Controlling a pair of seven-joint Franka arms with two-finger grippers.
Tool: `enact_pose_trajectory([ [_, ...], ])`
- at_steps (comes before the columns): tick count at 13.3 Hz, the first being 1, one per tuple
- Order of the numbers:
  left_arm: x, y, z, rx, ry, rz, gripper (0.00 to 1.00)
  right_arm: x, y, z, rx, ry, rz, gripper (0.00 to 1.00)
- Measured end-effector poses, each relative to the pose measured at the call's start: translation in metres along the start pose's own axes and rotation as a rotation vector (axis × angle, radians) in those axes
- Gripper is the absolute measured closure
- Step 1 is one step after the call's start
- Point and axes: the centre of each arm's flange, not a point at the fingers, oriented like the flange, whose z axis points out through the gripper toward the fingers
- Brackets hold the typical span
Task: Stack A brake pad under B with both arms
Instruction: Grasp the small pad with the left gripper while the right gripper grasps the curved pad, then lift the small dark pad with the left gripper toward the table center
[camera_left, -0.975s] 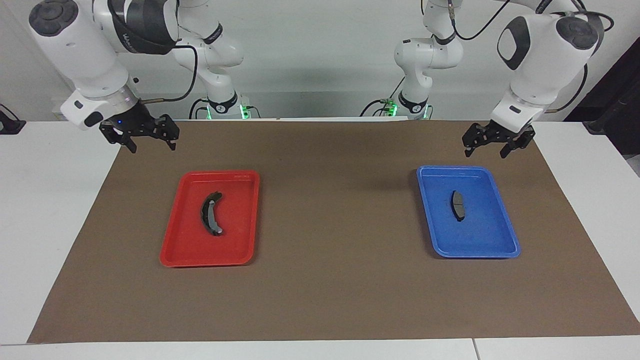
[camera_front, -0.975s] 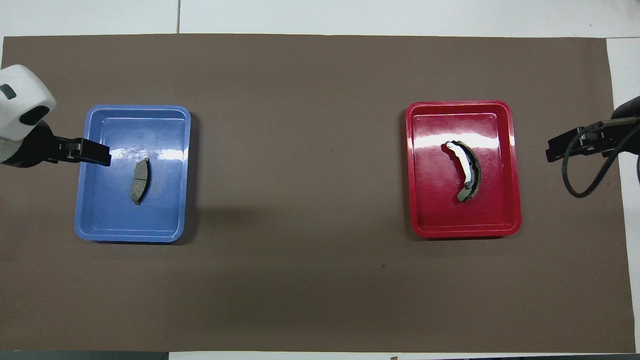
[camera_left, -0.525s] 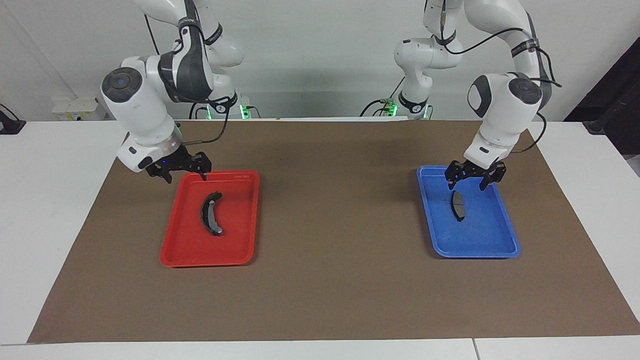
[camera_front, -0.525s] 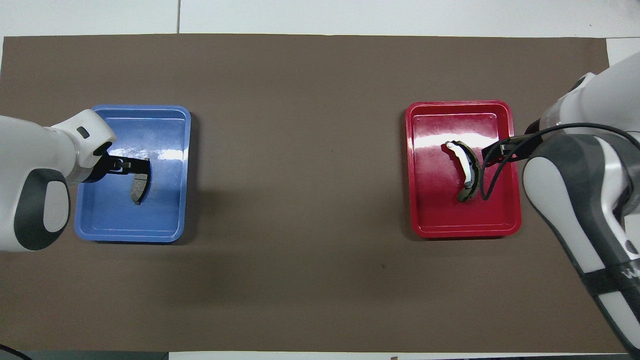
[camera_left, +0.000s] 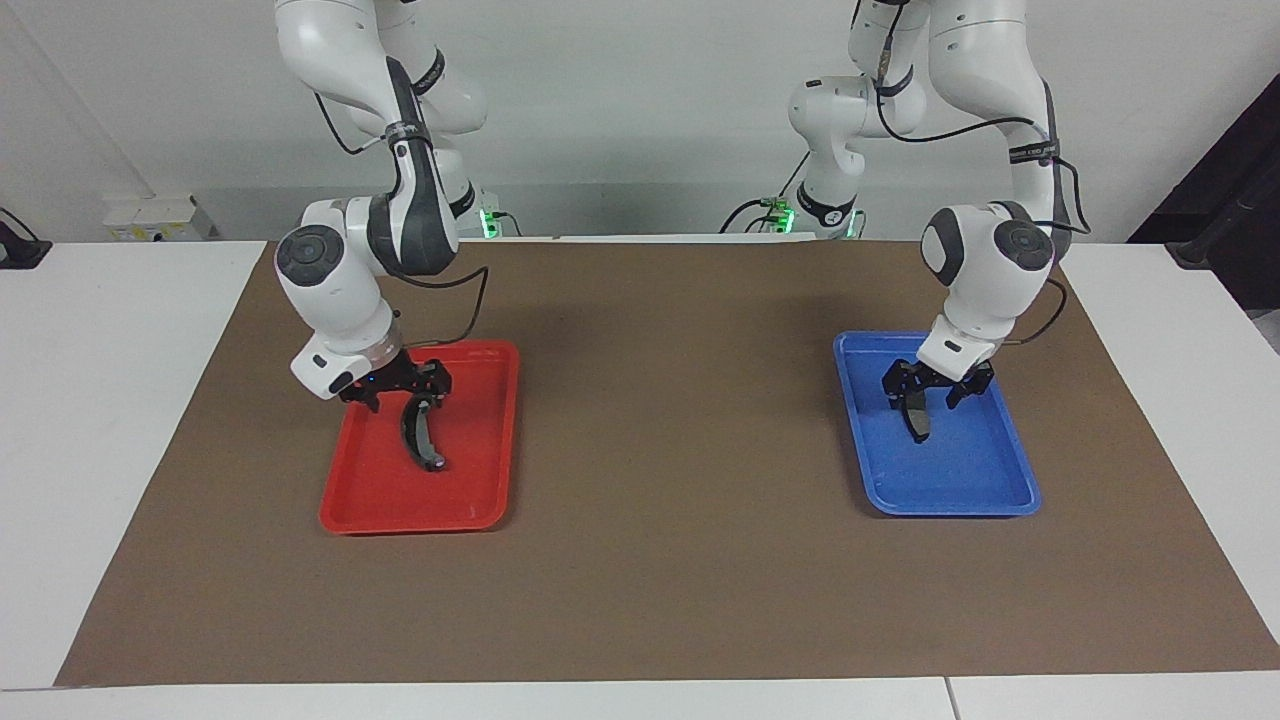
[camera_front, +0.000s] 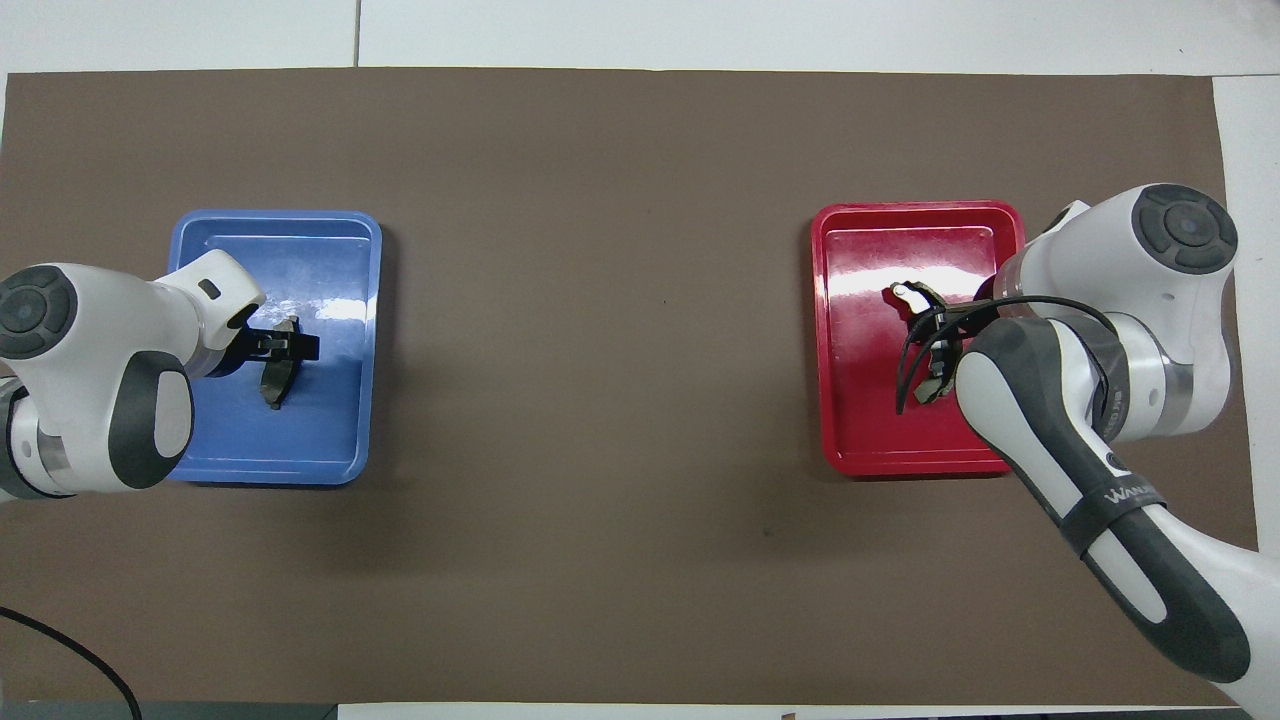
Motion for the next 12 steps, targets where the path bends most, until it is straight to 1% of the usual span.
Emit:
enact_pose_trajectory([
  [3, -0.005, 0.000, 0.022, 0.000, -0.019, -0.001, 0.00, 0.004, 0.000, 0.017, 0.002, 0.003, 0.001, 0.01],
  [4, -0.006, 0.000, 0.027, 0.000, -0.028, -0.001, 0.02, 0.005, 0.001, 0.025, 0.003, -0.002, 0.002, 0.04],
  [5, -0.006, -0.001, 0.029, 0.000, -0.028, -0.002, 0.02, 0.007, 0.002, 0.031, 0.003, 0.000, 0.003, 0.04],
  [6, -0.006, 0.000, 0.027, -0.001, -0.025, -0.001, 0.11, 0.008, 0.003, 0.037, 0.004, -0.004, 0.005, 0.07],
  [7, -0.006, 0.000, 0.025, -0.001, -0.021, 0.006, 0.26, 0.009, 0.004, 0.042, 0.004, -0.010, 0.006, 0.10],
  [8, -0.005, -0.002, 0.024, 0.000, -0.019, 0.010, 0.37, 0.009, 0.004, 0.045, 0.005, -0.014, 0.006, 0.13],
  [9, -0.006, -0.007, 0.022, 0.002, -0.018, 0.011, 0.48, 0.009, 0.005, 0.046, 0.005, -0.016, 0.001, 0.14],
  [10, -0.006, -0.010, 0.022, 0.003, -0.019, 0.016, 0.54, 0.009, 0.005, 0.046, 0.005, -0.016, -0.005, 0.19],
  [11, -0.006, -0.011, 0.022, 0.003, -0.019, 0.019, 0.54, 0.009, 0.006, 0.046, 0.005, -0.016, -0.012, 0.20],
  [12, -0.006, -0.011, 0.022, 0.003, -0.019, 0.020, 0.54, 0.009, 0.006, 0.046, 0.005, -0.016, -0.015, 0.24],
])
